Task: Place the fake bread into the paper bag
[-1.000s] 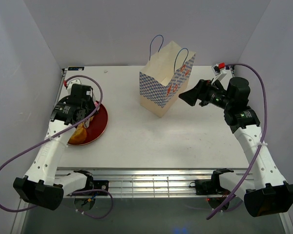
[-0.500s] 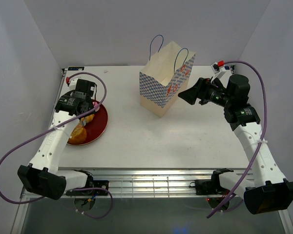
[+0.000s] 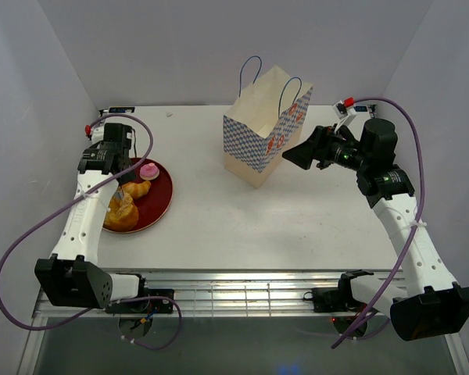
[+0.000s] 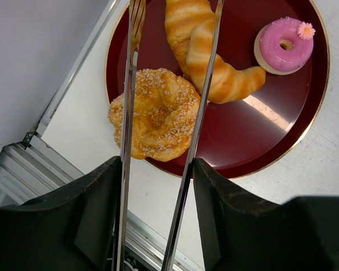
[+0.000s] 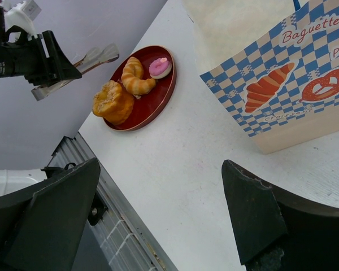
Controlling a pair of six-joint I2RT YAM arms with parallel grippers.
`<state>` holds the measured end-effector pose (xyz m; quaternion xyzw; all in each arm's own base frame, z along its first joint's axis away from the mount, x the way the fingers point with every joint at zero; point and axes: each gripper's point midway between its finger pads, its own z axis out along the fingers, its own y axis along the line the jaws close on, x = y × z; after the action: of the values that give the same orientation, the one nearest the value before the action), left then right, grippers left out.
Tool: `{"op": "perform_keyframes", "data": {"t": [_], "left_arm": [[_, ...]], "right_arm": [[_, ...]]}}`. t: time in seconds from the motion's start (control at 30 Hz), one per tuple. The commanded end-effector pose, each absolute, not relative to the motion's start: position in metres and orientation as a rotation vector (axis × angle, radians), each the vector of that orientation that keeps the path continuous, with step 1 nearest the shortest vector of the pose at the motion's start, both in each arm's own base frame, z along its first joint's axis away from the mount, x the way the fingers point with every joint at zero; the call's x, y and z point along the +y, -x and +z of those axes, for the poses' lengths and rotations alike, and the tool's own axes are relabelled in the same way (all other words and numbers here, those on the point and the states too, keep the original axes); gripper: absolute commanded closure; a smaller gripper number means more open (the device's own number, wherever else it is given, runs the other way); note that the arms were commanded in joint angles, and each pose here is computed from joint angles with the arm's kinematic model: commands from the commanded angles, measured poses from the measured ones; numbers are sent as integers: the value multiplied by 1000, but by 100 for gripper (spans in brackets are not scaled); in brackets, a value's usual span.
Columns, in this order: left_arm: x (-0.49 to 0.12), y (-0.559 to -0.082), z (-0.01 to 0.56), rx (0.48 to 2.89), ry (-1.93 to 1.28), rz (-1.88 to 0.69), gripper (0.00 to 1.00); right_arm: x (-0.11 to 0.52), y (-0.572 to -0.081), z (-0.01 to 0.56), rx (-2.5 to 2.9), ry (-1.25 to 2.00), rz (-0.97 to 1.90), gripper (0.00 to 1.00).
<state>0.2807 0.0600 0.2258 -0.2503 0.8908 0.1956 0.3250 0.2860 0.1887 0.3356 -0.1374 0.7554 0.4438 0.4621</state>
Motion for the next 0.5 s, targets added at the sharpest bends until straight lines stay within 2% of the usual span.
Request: {"op": "perform_keyframes", "data": {"t": [0.0,0.47], "left_arm": [[54,-295,224,2332,644,462,38],[51,-304,188,2387,651,422,40]], "right_arm": [[193,-277,357,1795,387,1111,6],[193,-273,361,1775,394,1119,6]]}}
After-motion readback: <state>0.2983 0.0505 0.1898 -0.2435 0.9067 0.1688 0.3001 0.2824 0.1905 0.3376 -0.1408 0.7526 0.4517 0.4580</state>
